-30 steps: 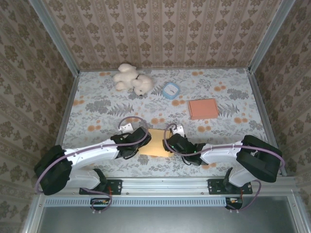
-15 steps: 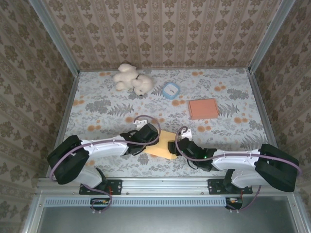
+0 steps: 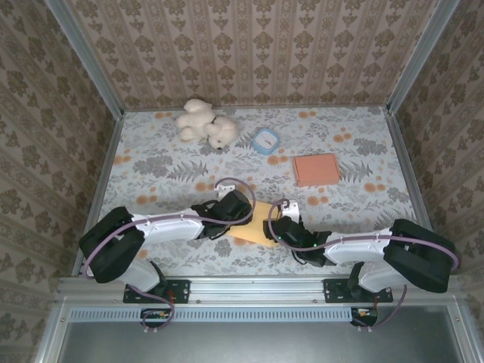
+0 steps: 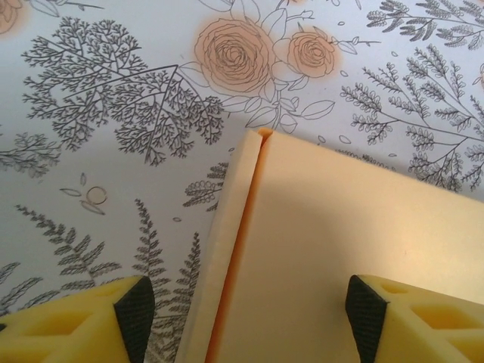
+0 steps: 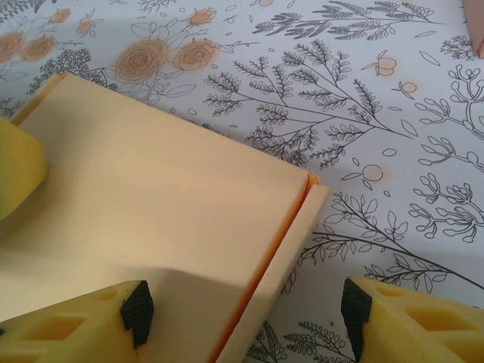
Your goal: Fold the paper box
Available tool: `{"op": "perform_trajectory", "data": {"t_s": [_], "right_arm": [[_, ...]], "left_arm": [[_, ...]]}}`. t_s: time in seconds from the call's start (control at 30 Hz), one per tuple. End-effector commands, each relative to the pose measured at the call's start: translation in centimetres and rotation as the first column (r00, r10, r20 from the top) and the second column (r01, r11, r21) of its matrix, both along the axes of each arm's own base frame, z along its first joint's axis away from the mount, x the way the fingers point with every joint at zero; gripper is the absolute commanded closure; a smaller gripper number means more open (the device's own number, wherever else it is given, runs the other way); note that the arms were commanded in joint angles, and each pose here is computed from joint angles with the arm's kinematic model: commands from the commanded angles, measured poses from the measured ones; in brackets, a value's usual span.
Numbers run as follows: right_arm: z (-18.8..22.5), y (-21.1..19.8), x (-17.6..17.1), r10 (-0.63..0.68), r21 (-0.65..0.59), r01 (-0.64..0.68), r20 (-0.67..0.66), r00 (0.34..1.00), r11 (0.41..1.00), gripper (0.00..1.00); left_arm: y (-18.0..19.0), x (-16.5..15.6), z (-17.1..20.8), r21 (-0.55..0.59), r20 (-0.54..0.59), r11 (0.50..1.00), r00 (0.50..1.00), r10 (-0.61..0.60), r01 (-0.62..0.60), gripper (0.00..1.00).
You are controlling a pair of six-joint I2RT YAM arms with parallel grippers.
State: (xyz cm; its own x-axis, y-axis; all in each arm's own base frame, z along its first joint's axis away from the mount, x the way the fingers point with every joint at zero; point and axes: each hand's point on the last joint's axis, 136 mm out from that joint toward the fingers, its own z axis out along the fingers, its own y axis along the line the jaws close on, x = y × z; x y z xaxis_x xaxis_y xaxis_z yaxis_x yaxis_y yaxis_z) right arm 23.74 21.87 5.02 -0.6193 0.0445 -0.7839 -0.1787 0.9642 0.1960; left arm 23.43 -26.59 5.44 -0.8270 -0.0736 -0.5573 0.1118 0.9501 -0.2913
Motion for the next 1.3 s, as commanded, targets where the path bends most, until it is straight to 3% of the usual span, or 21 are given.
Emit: {"op": "perform_trajectory", "data": {"t_s": [0.0,0.1,0.33,0.5,0.8,1.27], "right_arm": [[-1.4,-1.0,-0.3,-0.028,-0.052,0.027,-0.022,0.999,0.998,0.3],[-1.3,-0.8,-0.3,-0.029,-0.038,0.028,-0.021,0.999,0.999,0.3],[-1.2,-0.5,-0.3,-0.023,-0.022,0.022,-0.024,0.999,1.0,0.3],[-1.1,-0.2,-0.3,-0.015,-0.016,0.014,-0.024,1.0,1.0,0.3],[-2.0,0.1,-0.3,-0.002,-0.04,0.001,-0.045,0.999,0.999,0.3],[-2.3,0.3,-0.4,0.003,-0.039,-0.005,-0.048,0.999,0.999,0.3]], "left_arm": [[0.8,-0.3,1.4,-0.016,-0.024,0.998,0.998,0.058,-0.059,0.25],[1.9,-1.5,1.3,-0.026,-0.117,0.983,0.977,0.177,-0.181,0.14],[1.3,-2.5,2.6,-0.059,-0.175,0.971,0.96,0.217,-0.23,0.02],[2.8,-2.6,2.2,-0.008,-0.173,0.956,0.942,0.289,-0.295,0.02],[1.4,-1.9,2.0,-0.021,-0.171,0.962,0.949,0.264,-0.272,0.0],[2.3,-3.1,0.9,0.043,-0.251,0.939,0.906,0.341,-0.341,0.0]]}}
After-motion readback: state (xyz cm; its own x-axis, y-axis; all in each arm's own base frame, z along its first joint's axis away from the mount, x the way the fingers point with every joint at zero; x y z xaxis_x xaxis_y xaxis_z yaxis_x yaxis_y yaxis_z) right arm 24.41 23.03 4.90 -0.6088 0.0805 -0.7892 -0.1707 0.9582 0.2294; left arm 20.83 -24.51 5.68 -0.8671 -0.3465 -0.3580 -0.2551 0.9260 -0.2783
